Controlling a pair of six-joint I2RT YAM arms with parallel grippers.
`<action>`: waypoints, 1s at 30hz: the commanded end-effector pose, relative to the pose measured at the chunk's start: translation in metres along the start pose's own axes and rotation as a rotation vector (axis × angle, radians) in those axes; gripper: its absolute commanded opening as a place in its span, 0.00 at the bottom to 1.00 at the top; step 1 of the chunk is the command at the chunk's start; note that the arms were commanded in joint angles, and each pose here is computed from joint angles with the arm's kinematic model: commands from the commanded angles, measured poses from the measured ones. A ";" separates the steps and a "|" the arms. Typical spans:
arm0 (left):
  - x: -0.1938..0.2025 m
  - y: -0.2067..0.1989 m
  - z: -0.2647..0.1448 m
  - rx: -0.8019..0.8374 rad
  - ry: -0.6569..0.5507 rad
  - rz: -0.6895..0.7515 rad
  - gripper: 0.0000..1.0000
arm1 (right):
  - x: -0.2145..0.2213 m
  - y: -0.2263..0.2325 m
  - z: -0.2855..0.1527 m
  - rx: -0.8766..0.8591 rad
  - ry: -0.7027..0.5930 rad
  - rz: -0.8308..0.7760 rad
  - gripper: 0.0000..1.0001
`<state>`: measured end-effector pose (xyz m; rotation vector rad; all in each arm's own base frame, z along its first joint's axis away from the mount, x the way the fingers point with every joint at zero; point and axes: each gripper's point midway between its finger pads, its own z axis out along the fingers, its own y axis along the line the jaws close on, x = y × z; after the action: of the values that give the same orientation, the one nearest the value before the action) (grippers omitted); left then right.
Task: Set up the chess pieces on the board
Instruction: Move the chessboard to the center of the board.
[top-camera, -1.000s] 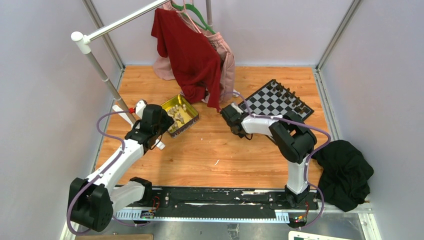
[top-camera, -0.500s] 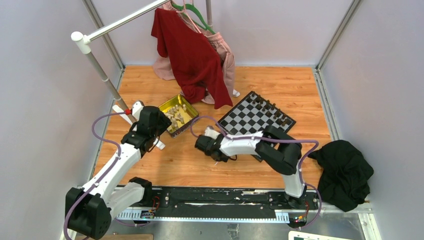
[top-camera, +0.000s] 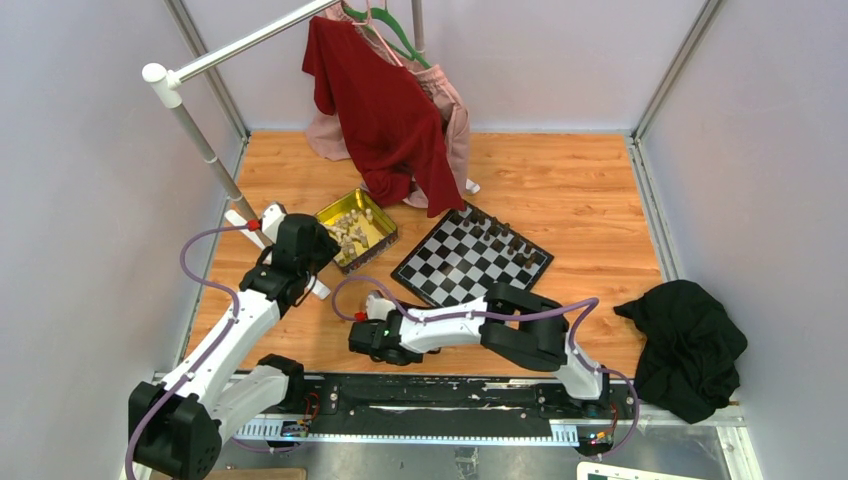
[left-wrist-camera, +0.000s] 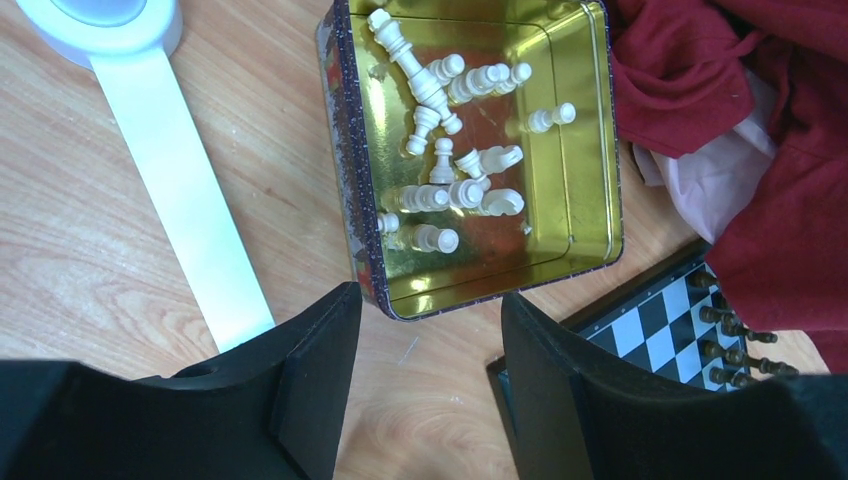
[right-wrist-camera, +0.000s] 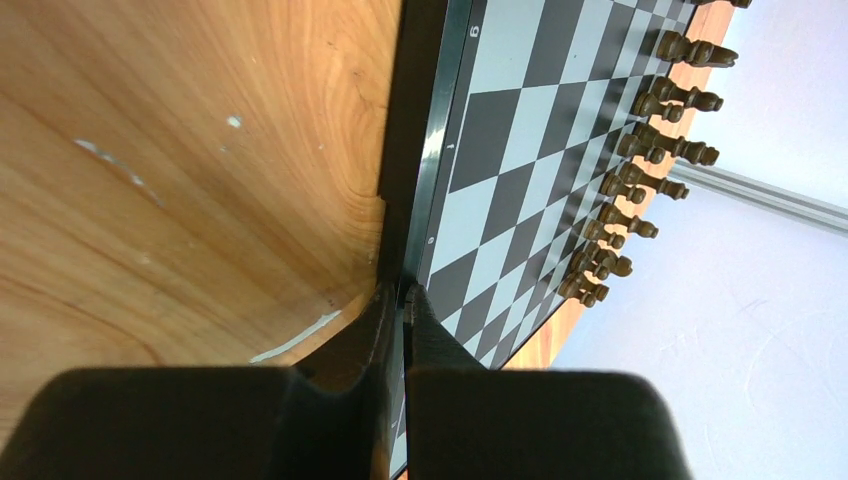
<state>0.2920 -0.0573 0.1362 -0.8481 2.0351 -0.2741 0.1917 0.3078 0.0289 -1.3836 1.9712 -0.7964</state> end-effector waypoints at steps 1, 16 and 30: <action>-0.009 -0.005 -0.005 0.008 -0.027 0.014 0.59 | -0.006 0.025 -0.005 -0.056 0.004 0.015 0.00; -0.013 -0.010 -0.005 0.020 -0.020 0.109 0.70 | -0.012 -0.010 -0.029 0.036 -0.009 0.106 0.49; -0.035 -0.004 -0.001 -0.066 -0.079 0.234 0.77 | -0.044 -0.060 -0.080 -0.035 -0.201 0.273 0.53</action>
<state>0.2982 -0.0472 0.1519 -0.6666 2.0739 -0.1356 0.1771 0.3322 0.1057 -1.1809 1.9816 -0.5847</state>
